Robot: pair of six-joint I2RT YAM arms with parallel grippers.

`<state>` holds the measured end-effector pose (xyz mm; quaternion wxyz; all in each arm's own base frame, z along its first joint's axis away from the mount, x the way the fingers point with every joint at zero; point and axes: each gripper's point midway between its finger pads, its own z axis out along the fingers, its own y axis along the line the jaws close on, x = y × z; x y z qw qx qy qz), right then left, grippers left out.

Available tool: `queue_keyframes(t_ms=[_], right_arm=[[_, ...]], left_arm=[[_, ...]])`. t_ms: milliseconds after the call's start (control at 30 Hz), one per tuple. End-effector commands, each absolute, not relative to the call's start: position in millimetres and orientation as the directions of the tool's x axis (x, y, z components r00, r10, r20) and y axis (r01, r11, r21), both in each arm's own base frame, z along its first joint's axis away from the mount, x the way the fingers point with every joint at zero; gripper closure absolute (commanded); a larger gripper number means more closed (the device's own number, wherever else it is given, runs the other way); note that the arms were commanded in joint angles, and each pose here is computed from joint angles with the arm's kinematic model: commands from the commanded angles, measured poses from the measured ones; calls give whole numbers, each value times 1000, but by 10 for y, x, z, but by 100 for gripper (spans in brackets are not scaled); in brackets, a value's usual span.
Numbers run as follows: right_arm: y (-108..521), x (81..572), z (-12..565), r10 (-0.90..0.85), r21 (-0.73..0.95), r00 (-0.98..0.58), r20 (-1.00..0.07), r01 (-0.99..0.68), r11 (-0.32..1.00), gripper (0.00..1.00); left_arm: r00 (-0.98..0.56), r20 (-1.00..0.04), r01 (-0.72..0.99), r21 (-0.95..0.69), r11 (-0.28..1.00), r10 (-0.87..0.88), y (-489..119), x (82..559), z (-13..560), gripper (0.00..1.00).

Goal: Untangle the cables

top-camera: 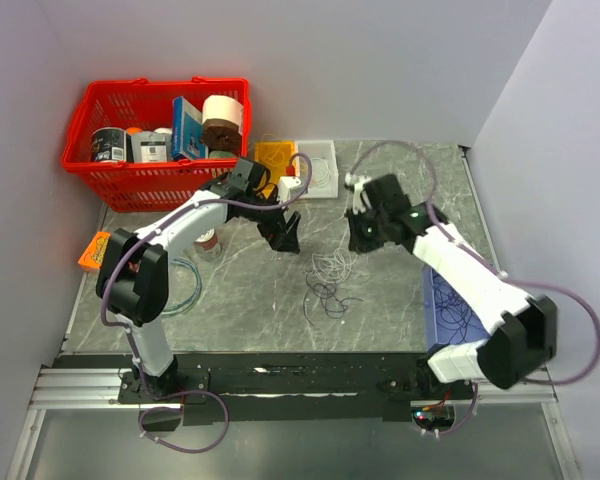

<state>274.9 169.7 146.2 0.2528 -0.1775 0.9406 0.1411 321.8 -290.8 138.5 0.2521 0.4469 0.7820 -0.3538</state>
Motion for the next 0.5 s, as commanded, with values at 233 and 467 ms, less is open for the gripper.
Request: queue_keyframes(t_ms=[233, 467], right_arm=[[1918, 2506, 4061, -124, 131, -320, -939, -669, 732, 100], [1965, 2007, 5757, 135, -15, 117, -984, -808, 589, 100]], left_arm=[[-417, -781, 907, -329, 262, 465, -3279, 3246, 1660, 1], [-393, -792, 916, -292, 275, 468, -3236, 3255, 1742, 1]])
